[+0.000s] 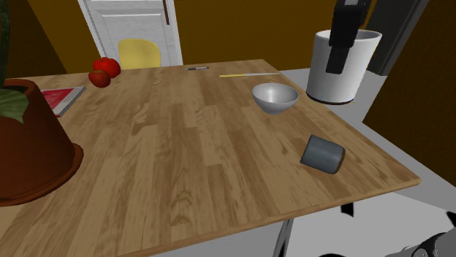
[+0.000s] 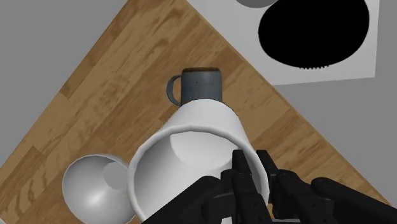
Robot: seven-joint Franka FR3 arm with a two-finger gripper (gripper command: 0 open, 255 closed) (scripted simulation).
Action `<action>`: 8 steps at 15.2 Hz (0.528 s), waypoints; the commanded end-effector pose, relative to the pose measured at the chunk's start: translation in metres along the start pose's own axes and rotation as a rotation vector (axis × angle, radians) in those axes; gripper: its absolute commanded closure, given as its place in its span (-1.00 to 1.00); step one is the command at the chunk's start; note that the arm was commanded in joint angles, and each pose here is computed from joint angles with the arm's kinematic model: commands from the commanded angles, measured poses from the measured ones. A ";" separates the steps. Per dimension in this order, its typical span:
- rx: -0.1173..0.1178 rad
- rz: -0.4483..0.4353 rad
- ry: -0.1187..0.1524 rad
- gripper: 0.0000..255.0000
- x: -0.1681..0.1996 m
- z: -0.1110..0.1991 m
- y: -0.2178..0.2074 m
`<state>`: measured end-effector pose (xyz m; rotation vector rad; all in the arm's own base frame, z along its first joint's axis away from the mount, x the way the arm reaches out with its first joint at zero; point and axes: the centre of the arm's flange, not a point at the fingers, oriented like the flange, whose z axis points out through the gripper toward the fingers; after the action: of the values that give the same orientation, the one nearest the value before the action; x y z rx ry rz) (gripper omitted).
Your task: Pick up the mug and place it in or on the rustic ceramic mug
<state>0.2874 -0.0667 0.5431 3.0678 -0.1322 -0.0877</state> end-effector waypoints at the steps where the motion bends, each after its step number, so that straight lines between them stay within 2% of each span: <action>1: 0.000 -0.001 -0.001 1.00 -0.023 0.004 0.016; 3: 0.000 -0.001 -0.001 1.00 -0.051 0.004 0.034; 8: 0.000 -0.001 -0.001 1.00 -0.049 0.030 0.032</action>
<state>0.2342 -0.0961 0.5238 3.0686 -0.1314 -0.0894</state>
